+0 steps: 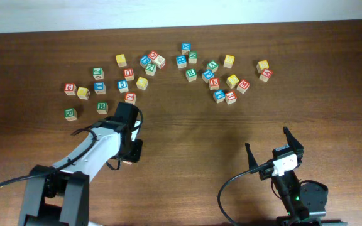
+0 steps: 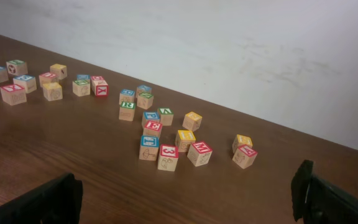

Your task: Spell out ICRA

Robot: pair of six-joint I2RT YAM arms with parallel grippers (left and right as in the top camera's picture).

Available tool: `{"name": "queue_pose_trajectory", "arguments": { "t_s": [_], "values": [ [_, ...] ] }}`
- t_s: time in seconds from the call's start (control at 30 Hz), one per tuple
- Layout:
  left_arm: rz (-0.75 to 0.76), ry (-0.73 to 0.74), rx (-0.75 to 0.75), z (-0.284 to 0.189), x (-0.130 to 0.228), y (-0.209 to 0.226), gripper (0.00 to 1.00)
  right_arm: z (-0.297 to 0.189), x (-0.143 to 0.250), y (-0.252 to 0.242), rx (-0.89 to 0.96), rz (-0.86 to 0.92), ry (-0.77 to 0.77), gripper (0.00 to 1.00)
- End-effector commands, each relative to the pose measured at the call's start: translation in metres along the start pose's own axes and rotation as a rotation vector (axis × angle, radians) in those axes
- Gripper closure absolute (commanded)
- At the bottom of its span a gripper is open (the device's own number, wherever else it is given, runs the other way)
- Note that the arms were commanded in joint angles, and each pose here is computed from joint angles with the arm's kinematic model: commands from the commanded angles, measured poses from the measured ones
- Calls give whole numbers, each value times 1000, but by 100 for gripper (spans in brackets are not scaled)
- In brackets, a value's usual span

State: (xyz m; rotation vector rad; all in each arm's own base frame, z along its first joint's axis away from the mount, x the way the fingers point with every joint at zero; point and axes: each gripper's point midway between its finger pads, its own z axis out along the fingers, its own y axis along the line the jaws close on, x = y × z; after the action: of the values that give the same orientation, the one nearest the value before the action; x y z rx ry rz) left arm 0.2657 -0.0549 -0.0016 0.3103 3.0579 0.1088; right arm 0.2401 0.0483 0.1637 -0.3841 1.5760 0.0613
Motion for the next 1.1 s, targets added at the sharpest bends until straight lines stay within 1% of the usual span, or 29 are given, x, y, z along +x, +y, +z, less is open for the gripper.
{"name": "queue_pose_trajectory", "arguments": {
  "t_s": [0.0, 0.2, 0.23, 0.3, 0.37, 0.47, 0.53, 0.6, 0.7, 0.83, 1.0, 1.07],
  "values": [
    [-7, 91, -11, 13, 24, 1, 69, 0, 1, 4, -18, 4, 0, 2],
    [-25, 99, -13, 13, 26, 1, 73, 0, 1, 4, -18, 5, 0, 2],
    [-40, 99, -13, 13, 26, 1, 71, 0, 1, 4, -18, 4, 0, 2],
    [-43, 99, -13, 13, 26, 1, 60, 0, 1, 4, -18, 4, 0, 2],
    [-42, 109, -13, 13, 28, 1, 59, 0, 1, 4, -18, 4, 0, 2],
    [-41, 125, -15, 12, 32, 1, 64, 0, 1, 4, -18, 5, 0, 2],
    [-41, 124, -14, 12, 32, 1, 63, 0, 1, 4, -19, 5, -1, 2],
    [-41, 122, -15, 12, 32, 1, 68, 0, 1, 4, -18, 4, 0, 1],
    [-43, 108, -14, 13, 28, 1, 70, 0, 1, 4, -18, 4, 0, 2],
    [-79, 56, -11, 11, 13, 2, 67, 0, 1, 4, -18, 4, 0, 1],
    [-150, -22, -9, -5, -19, 21, 76, 0, 1, 4, -18, 5, 0, 2],
    [-169, -45, -9, -10, -28, 27, 76, 0, 1, 4, -18, 4, 0, 2]
  ]
}}
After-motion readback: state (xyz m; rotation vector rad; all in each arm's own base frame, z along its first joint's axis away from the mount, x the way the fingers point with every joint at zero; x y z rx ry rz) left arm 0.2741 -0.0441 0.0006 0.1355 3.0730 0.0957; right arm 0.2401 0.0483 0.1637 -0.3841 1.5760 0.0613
